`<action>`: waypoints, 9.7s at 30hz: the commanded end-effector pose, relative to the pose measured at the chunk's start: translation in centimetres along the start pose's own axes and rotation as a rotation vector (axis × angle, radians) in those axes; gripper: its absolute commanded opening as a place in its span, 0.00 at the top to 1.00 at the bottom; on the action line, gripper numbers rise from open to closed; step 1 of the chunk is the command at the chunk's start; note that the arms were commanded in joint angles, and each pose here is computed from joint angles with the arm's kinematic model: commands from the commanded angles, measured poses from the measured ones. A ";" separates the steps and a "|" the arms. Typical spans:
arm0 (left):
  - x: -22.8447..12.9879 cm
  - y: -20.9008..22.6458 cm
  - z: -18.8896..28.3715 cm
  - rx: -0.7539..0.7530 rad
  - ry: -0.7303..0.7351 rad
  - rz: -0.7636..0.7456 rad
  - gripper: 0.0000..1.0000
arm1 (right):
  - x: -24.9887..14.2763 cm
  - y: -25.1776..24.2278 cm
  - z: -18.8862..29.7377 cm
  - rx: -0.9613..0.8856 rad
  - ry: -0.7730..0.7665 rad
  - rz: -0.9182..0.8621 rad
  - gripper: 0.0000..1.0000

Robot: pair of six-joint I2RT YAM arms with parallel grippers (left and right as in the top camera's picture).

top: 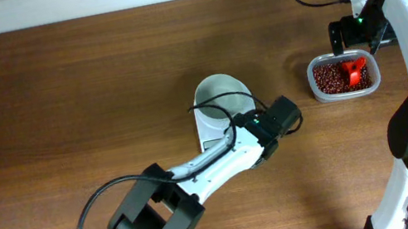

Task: Scoop item into bowl and weigh 50g on scale

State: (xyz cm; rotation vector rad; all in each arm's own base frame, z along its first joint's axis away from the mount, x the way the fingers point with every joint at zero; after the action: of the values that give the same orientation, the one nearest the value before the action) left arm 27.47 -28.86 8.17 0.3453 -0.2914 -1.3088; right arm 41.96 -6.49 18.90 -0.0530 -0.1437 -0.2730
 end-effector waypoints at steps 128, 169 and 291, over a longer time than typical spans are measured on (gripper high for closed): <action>-28.2 16.1 2.4 -0.196 0.263 1.406 0.01 | 0.5 -0.3 0.7 -0.003 -0.026 -0.015 0.01; -28.2 16.1 2.4 -0.196 0.263 1.406 0.01 | -2.7 0.0 -3.8 -0.029 0.104 -0.035 0.96; -9.6 6.7 9.3 -0.311 -0.040 0.931 0.01 | -4.6 -7.6 -2.2 1.498 -0.073 -0.515 0.96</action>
State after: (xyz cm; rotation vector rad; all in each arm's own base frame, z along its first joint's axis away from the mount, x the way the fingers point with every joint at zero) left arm 27.53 -18.84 19.69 -0.1058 -0.2407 -0.4406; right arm 35.51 -12.88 15.65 1.3892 -0.3589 -0.6399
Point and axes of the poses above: each gripper's point midway between its finger pads, its own z axis back along the fingers, its own y axis along the line the jaws close on, x = y × z, the point moved 5 cm from there along z, back along the fingers, and after that the axes turned 12 degrees about -z, right-handed, at the moved point
